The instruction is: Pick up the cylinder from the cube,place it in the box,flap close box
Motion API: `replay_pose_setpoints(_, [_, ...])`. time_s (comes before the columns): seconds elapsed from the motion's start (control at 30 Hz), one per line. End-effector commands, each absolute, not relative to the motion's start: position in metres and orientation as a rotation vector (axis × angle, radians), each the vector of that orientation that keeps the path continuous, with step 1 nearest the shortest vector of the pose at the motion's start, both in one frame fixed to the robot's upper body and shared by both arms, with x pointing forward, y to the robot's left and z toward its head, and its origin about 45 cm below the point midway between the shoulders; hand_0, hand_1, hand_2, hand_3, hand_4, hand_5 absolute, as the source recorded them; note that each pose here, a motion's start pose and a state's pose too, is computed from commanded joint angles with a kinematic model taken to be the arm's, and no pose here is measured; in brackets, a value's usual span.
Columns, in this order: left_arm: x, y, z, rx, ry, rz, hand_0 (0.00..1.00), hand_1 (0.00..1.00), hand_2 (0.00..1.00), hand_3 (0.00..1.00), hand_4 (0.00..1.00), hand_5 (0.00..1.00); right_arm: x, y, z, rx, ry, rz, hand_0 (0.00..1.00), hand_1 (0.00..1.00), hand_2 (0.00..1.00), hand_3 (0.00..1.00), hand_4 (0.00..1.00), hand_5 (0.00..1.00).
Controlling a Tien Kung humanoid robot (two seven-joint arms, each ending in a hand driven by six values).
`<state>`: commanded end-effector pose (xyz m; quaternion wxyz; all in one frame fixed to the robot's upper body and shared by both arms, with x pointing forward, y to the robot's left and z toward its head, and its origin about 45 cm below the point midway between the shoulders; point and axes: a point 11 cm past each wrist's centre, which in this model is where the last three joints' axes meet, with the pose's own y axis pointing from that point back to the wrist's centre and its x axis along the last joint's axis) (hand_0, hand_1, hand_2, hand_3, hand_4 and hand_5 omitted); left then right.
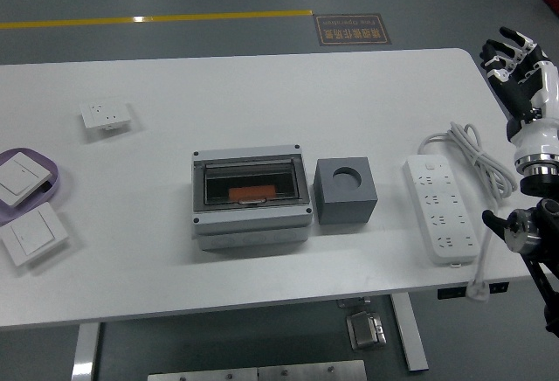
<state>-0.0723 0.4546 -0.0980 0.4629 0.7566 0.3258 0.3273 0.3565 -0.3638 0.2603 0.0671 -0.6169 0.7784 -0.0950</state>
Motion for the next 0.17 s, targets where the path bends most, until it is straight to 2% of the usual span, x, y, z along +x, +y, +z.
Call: replay_pose_setpoints(0.17, [-0.0732, 0.4565, -0.0973, 1.865, 0.801, 0.806, 0.635, 0.625, 0.569, 0.652, 0.714, 0.295, 0.3571, -0.3630, 0.2610, -1.868, 2.342, -0.293, 0.694, 0.638, 0.664, 0.705, 0.799, 0.266])
